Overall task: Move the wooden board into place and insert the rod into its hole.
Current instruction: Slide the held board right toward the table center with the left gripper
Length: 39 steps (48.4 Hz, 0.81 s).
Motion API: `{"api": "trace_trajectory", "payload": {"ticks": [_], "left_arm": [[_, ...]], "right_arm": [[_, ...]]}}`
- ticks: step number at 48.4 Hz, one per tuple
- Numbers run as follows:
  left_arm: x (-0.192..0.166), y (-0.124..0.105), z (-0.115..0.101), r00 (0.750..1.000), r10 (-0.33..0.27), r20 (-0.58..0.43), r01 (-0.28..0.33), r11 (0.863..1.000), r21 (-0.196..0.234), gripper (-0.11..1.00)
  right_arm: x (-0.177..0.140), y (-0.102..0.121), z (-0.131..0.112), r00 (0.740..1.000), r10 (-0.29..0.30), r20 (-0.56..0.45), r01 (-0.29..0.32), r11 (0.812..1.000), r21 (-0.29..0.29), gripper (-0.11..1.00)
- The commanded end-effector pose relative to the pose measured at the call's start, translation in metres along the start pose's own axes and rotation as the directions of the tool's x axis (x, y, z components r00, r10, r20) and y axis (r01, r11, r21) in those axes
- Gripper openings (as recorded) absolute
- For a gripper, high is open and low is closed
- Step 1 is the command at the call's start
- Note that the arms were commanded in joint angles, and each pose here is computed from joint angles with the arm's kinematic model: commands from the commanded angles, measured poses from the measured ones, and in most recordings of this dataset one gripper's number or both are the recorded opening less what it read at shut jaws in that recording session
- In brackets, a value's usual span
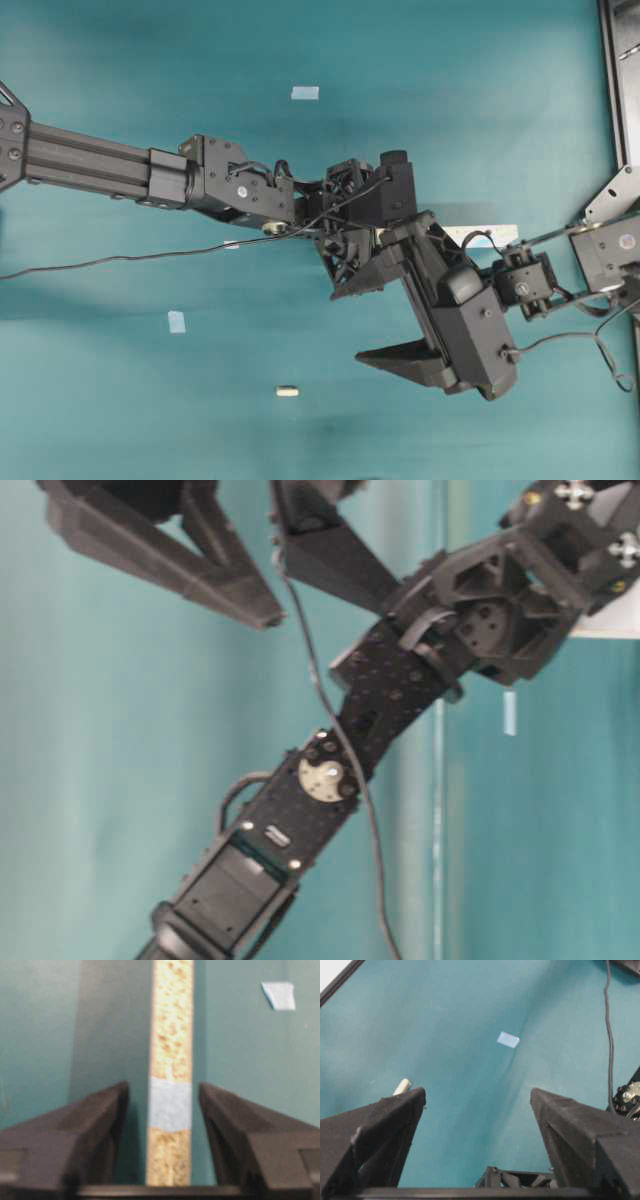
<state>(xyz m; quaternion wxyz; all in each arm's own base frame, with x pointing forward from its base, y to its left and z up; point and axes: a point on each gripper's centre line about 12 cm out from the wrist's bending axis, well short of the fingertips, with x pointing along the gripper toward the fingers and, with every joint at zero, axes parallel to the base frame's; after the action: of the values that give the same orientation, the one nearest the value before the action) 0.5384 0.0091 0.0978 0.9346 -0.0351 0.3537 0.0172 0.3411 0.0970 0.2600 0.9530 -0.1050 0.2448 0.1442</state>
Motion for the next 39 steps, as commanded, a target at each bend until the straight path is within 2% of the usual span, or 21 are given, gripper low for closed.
{"api": "trace_trajectory", "payload": {"ticks": [1,12,28,39], "left_arm": [[-0.01,-0.004,0.022,0.998,-0.007,0.056,0.007,1.0,-0.003,0.5],[-0.027,-0.005,0.026,0.998,-0.009,0.065,0.009,1.0,-0.002,0.49],[-0.061,-0.004,-0.001,1.0,-0.006,0.021,0.006,1.0,-0.001,0.49],[-0.062,-0.007,-0.015,0.998,-0.011,0.065,0.01,1.0,0.007,0.49]], "right_arm": [[-0.007,-0.002,0.009,0.999,-0.005,0.038,0.005,1.0,0.003,0.99],[-0.008,-0.002,0.009,0.999,-0.006,0.036,0.005,1.0,0.005,0.99],[-0.008,-0.002,0.009,0.999,-0.006,0.036,0.006,1.0,0.005,0.99],[-0.008,-0.002,0.008,1.0,-0.006,0.027,0.006,1.0,0.005,0.99]]}}
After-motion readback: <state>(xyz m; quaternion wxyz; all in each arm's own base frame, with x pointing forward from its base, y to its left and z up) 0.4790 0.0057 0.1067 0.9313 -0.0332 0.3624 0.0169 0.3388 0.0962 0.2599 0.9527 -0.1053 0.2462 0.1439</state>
